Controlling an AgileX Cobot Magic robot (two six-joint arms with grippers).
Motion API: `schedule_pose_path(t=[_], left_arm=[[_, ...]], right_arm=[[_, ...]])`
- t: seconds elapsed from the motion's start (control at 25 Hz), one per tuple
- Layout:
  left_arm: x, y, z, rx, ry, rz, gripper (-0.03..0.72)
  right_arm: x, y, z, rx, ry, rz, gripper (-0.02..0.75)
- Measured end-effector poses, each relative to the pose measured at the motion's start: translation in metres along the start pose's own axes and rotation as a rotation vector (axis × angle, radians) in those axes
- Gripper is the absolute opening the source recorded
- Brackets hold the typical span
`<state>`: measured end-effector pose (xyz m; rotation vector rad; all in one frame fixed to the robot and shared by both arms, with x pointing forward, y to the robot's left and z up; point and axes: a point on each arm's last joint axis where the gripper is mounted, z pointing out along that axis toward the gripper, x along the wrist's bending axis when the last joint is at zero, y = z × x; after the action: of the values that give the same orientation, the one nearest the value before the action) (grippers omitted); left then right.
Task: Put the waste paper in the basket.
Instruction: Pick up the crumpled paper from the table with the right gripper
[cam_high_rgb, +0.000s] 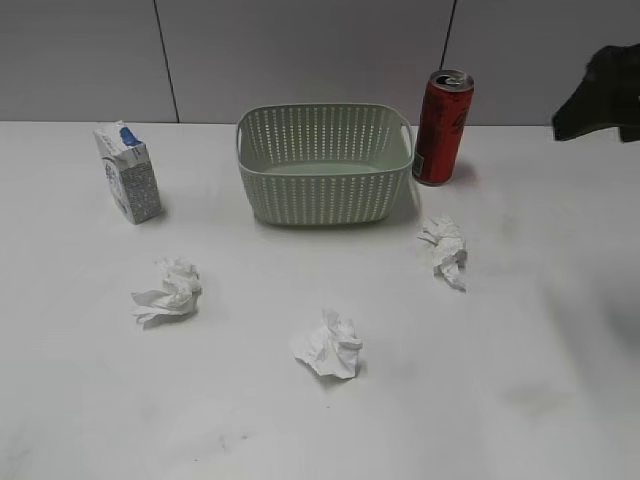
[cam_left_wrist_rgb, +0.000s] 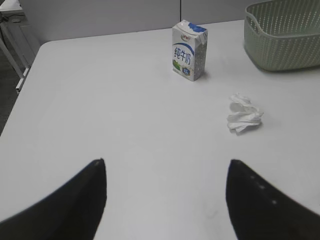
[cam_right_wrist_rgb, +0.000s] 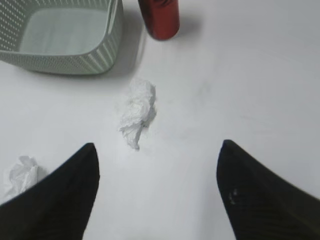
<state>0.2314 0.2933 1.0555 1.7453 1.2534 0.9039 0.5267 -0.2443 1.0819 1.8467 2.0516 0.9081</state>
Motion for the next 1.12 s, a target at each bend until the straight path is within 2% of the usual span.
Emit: schedule_pose_path(t=[0.16, 0.28, 0.56, 0.84, 1.12], left_arm=[[0.000, 0.000, 0.000, 0.000, 0.000, 0.000, 0.565], [0.000, 0.000, 0.000, 0.000, 0.000, 0.000, 0.565], [0.000, 0.000, 0.000, 0.000, 0.000, 0.000, 0.561], [0.000, 0.000, 0.000, 0.000, 0.000, 0.000, 0.559], [0.000, 0.000, 0.000, 0.000, 0.000, 0.000, 0.558]], right_arm=[[0.003, 0.015, 0.042, 0.135, 0.040, 0.021, 0.552], [0.018, 0.019, 0.079, 0.225, 0.049, -0.040, 0.552], [0.051, 0.014, 0.156, 0.349, -0.093, -0.197, 0.552], [0.044, -0.012, 0.212, 0.457, -0.135, -0.184, 0.552], [0.040, -0.019, 0.234, 0.434, -0.135, -0.184, 0.552]])
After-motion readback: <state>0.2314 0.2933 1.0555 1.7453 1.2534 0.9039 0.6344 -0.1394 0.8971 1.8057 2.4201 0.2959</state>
